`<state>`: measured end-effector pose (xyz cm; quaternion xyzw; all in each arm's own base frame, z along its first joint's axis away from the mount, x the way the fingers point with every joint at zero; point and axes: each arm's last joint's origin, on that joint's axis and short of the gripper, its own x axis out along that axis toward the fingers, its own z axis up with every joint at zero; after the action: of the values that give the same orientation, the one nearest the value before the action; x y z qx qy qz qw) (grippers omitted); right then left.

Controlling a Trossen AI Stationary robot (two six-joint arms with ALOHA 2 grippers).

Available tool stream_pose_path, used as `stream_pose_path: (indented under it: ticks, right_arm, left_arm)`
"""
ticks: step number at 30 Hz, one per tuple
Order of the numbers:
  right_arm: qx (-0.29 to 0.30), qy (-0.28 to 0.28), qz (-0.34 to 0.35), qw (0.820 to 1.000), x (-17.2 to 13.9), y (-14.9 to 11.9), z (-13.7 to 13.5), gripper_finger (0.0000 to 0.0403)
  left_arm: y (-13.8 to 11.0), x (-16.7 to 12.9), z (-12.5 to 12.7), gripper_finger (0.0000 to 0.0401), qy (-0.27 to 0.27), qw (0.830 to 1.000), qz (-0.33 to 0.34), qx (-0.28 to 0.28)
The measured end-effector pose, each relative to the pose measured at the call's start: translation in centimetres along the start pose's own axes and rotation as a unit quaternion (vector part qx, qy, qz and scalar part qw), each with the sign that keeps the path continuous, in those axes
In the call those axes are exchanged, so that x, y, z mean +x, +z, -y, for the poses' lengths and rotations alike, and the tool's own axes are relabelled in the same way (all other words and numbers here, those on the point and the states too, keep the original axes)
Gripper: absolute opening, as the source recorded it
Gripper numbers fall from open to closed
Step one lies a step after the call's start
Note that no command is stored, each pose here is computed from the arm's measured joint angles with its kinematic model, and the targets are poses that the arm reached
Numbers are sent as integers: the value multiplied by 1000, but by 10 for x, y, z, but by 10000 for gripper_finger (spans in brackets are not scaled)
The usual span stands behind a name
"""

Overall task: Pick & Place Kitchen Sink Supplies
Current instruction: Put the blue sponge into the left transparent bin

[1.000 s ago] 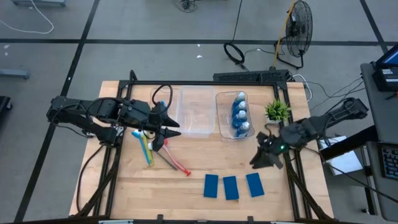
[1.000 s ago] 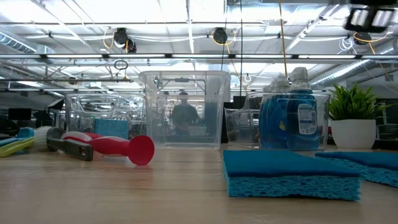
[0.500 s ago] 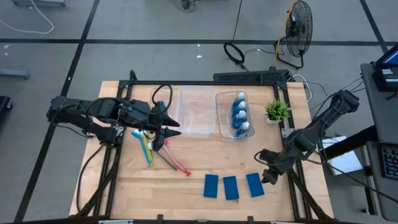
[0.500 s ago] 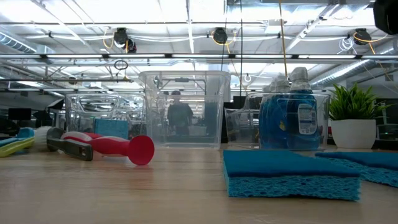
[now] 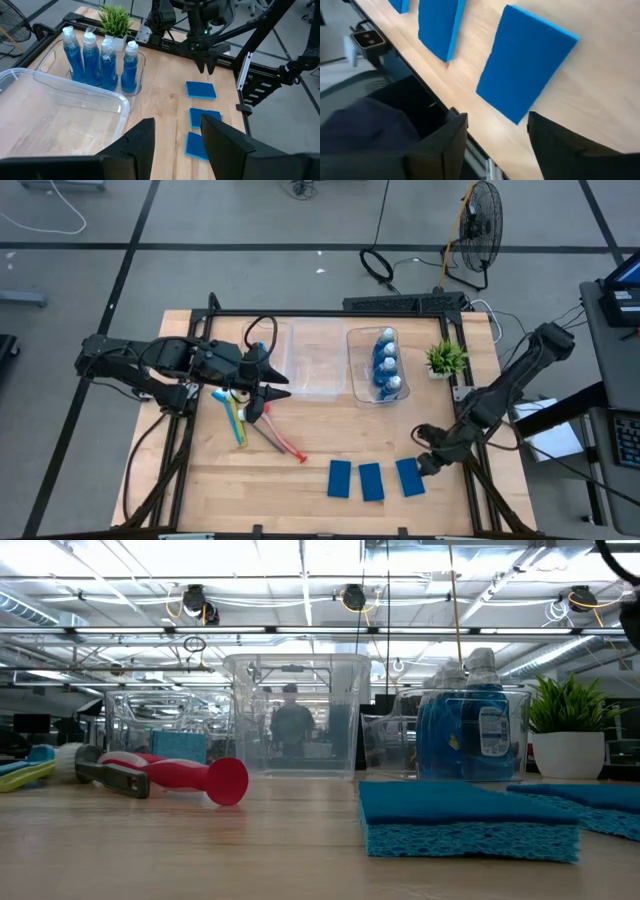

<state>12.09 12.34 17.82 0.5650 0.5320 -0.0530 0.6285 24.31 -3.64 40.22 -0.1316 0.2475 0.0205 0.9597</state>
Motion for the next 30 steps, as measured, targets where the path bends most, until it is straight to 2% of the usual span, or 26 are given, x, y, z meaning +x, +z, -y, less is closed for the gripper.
stream_pose_path:
  ticks: [7,14,19,26,30]
  right_arm:
    - [45,58,-17,997,15,5,18,244]
    - [84,35,-30,995,21,2,36,242]
    - [87,56,-34,994,21,-2,33,238]
    - [65,127,31,989,19,-1,23,242]
    - [54,150,48,986,18,-1,20,239]
  left_arm:
    - [0,0,0,163,0,1000,0,-2]
    - [0,0,0,163,0,1000,0,-5]
    - [0,0,0,163,0,1000,0,-4]
    - [0,0,0,163,0,1000,0,-1]
    - [0,0,0,163,-1,1000,0,-1]
